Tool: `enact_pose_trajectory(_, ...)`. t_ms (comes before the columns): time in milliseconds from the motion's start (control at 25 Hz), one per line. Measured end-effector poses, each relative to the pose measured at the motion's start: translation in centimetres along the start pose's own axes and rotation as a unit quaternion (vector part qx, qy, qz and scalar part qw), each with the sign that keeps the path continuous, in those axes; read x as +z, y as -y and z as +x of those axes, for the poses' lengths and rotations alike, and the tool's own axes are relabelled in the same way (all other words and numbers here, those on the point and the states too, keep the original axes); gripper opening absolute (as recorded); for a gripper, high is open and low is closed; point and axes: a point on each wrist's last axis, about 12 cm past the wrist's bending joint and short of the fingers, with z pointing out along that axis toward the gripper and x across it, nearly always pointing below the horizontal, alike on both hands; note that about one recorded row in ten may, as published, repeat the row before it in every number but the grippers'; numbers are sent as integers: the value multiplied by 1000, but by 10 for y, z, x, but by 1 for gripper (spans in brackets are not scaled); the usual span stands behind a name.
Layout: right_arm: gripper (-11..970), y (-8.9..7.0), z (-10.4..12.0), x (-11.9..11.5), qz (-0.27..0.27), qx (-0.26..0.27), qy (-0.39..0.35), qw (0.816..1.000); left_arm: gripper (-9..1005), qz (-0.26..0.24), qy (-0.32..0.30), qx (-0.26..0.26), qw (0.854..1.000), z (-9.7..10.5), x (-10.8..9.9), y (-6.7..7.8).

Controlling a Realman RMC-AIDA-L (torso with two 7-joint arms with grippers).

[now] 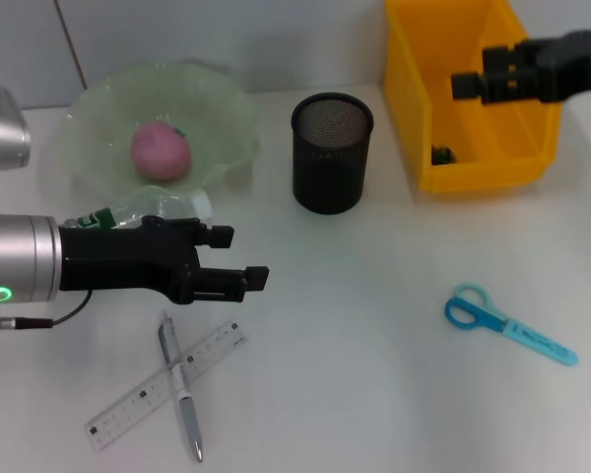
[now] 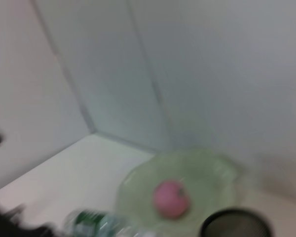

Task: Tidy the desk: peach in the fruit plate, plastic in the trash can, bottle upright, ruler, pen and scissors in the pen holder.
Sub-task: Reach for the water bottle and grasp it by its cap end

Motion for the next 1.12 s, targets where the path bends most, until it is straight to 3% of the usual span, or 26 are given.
enact_pose_trajectory(320, 826, -7, 24, -8, -70, -3, -49, 996, 812, 8, 6, -7, 1000, 1, -6, 1)
enact_pose_trajectory(760, 826, -13, 44, -4, -84, -13, -154, 984, 812, 13, 11, -10, 1000, 1, -8, 2)
enact_pose_trajectory(1120, 827, -24, 34, 17, -50, -41, -272, 960, 812, 14, 11, -8, 1000, 0, -7, 2)
